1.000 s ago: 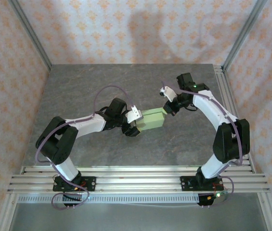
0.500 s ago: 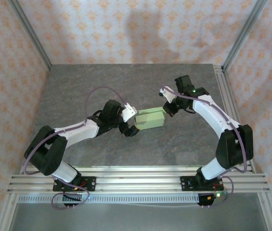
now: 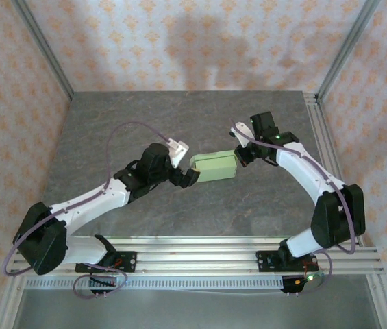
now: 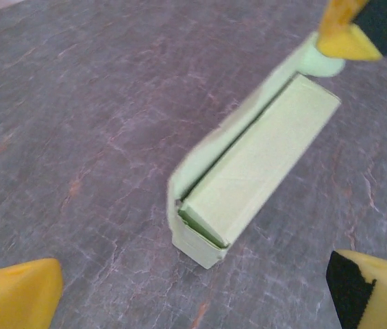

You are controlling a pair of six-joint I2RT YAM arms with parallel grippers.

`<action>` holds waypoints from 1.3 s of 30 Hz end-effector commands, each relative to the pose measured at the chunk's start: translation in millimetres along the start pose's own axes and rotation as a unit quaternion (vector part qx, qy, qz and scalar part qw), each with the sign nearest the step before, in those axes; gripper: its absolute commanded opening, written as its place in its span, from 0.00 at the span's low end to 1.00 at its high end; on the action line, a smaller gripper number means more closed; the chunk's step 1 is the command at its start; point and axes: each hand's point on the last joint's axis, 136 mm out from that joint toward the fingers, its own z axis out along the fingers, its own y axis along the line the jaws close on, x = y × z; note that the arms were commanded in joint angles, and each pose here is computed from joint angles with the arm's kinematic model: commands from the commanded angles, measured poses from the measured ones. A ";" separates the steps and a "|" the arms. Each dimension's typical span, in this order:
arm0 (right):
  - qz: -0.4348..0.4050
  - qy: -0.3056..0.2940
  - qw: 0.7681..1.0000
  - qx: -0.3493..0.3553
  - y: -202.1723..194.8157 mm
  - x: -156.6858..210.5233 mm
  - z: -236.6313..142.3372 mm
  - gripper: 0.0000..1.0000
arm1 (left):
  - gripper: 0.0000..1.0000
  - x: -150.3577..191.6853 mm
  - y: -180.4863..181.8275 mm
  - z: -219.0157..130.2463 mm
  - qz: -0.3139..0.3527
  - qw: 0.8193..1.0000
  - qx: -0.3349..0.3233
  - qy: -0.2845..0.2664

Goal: Fold the paper box

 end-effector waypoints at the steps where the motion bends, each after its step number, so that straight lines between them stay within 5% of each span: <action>1: 0.000 -0.034 0.999 0.032 -8.1 -12.6 -8.2 0.00 | 1.00 13.9 12.8 12.9 -0.064 0.996 -0.042 0.046; 13: 0.014 -0.059 0.997 0.042 -10.3 -14.0 -6.2 0.00 | 0.77 0.3 8.2 55.7 -0.254 0.965 -0.039 0.052; 24: 0.054 -0.078 0.995 0.038 -8.3 -16.8 -9.1 0.00 | 0.51 25.6 12.6 75.3 -0.275 0.953 -0.068 0.104; 39: 0.182 -0.109 0.975 0.064 -20.7 -13.3 -3.0 0.00 | 0.43 30.2 14.6 85.4 -0.278 0.948 -0.086 0.128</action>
